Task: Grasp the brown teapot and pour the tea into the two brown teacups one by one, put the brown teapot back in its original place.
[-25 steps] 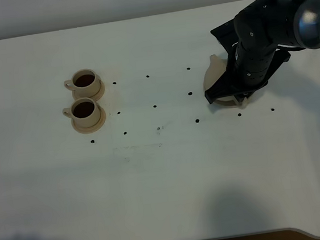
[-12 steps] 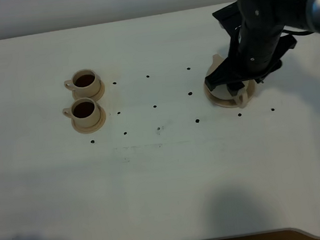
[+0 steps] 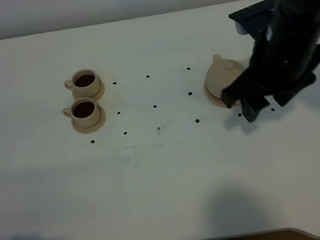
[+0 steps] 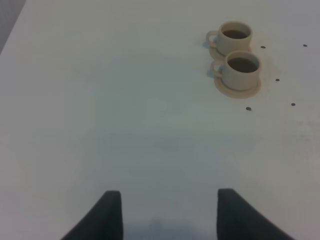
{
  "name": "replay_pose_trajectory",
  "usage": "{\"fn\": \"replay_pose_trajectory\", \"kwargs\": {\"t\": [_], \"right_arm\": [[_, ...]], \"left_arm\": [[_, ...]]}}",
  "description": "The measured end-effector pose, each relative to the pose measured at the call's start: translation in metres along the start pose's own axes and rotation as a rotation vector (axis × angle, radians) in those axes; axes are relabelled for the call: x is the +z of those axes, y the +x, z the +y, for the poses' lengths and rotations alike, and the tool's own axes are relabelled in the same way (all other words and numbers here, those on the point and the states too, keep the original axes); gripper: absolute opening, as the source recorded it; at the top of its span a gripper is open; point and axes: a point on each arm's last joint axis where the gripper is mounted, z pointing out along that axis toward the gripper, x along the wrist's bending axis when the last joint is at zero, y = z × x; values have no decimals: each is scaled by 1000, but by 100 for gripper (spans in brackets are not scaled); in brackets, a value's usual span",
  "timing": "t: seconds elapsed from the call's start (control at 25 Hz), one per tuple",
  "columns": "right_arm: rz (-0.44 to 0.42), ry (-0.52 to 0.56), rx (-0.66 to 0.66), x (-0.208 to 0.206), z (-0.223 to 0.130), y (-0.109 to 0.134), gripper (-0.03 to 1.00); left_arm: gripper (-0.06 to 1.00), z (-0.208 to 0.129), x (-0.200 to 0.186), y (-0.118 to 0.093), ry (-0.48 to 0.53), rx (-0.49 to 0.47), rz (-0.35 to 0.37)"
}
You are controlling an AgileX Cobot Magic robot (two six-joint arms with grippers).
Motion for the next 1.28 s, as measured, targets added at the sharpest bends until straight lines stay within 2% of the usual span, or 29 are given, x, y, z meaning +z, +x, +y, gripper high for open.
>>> {"fn": "replay_pose_trajectory", "kwargs": {"t": [0.32, 0.72, 0.96, 1.12, 1.28], "right_arm": [[32, -94, -86, -38, -103, 11, 56], [67, -213, -148, -32, -210, -4, 57], [79, -290, -183, -20, -246, -11, 57], [84, -352, -195, -21, -252, -12, 57], [90, -356, -194, -21, -253, -12, 57]], "left_arm": [[46, 0, 0, 0, 0, 0, 0], [46, 0, 0, 0, 0, 0, 0], [46, 0, 0, 0, 0, 0, 0], [46, 0, 0, 0, 0, 0, 0], [46, 0, 0, 0, 0, 0, 0]]}}
